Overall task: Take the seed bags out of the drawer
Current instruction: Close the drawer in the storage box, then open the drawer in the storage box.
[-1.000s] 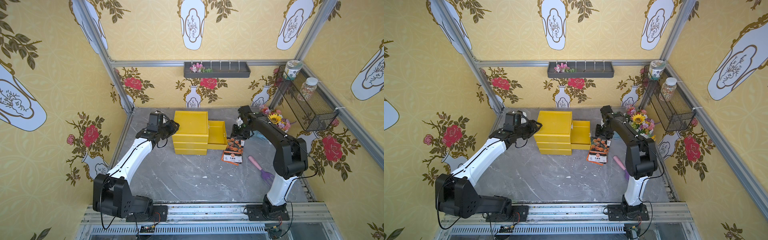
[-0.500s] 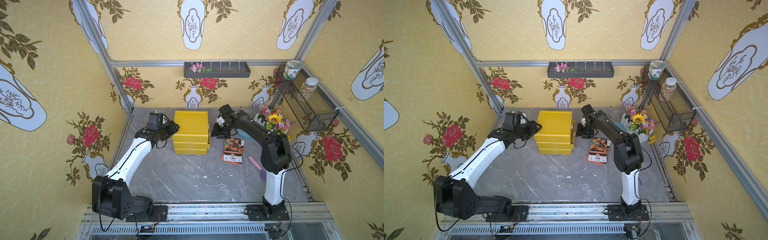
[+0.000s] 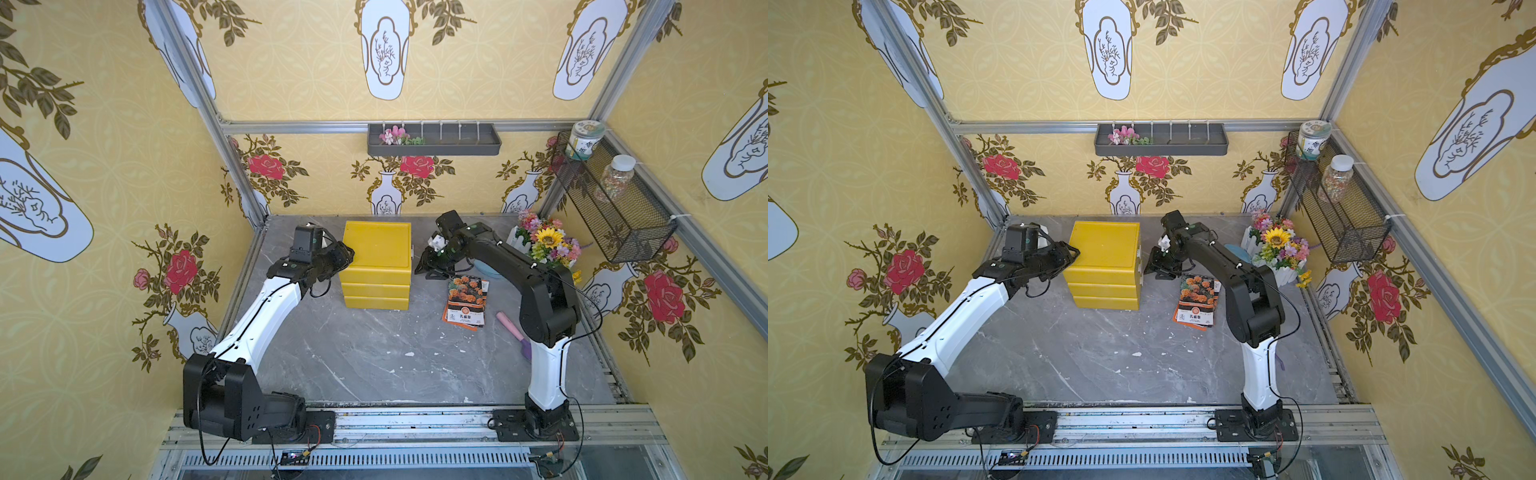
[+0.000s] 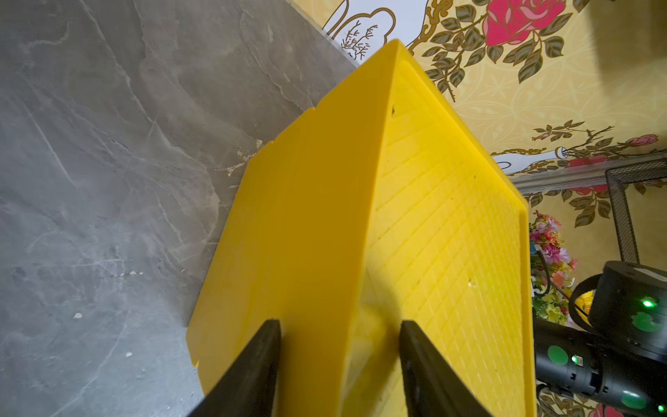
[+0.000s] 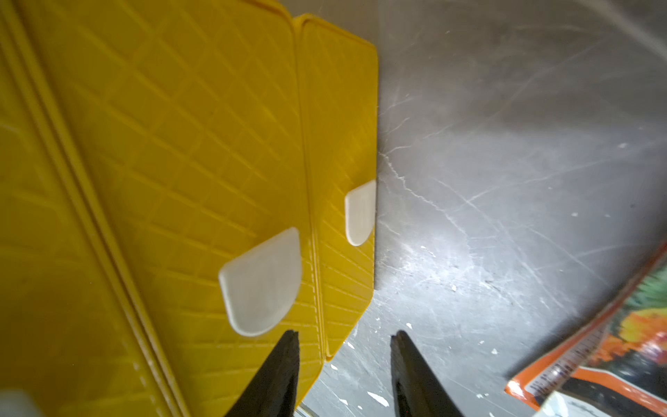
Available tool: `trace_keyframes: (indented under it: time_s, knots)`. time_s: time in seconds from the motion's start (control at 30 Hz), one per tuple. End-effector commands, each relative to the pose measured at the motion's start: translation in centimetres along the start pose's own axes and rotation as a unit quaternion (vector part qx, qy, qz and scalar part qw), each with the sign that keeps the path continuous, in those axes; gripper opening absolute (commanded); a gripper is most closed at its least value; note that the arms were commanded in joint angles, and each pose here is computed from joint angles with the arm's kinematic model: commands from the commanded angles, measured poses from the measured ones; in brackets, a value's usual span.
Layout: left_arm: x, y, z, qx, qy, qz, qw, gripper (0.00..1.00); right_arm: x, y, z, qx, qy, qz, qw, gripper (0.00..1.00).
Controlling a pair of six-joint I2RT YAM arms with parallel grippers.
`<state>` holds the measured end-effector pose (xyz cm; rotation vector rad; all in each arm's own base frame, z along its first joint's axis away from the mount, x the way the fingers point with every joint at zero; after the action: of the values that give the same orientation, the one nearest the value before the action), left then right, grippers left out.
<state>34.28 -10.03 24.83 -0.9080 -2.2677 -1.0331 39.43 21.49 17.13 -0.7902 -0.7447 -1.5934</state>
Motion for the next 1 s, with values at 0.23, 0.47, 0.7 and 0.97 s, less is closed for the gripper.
trace_keyframes:
  time_s: [0.23, 0.47, 0.7, 0.97]
  knots:
    - [-0.5, -1.9, 2.4, 0.014, 0.061, 0.042, 0.997, 0.56, -1.5, 0.1, -1.9, -0.014, 0.015, 0.008, 1.000, 0.45]
    - [-0.2, -2.1, 2.3, 0.018, 0.055, 0.042, 0.997, 0.56, -4.5, 0.4, -0.6, -0.019, 0.037, 0.019, 0.999, 0.46]
    - [0.1, -2.3, 2.3, 0.024, 0.046, 0.040, 0.998, 0.56, -5.4, 1.1, -0.3, -0.017, 0.035, 0.021, 0.999, 0.46]
    - [0.4, -2.3, 2.2, 0.024, 0.044, 0.039, 0.998, 0.56, -7.0, 1.2, -0.7, -0.018, 0.018, 0.033, 0.999, 0.43]
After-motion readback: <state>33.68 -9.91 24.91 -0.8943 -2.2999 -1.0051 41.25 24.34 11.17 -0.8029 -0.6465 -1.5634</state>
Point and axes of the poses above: each gripper's point midway between its finger pads, its own x axis back along the fingers, its own z axis along the line the jaws close on, y = z × x, the point moved 6 cm from there along x, back along the fingers, and after that the axes turned 2 degrees about -x, right-handed, at the moved point
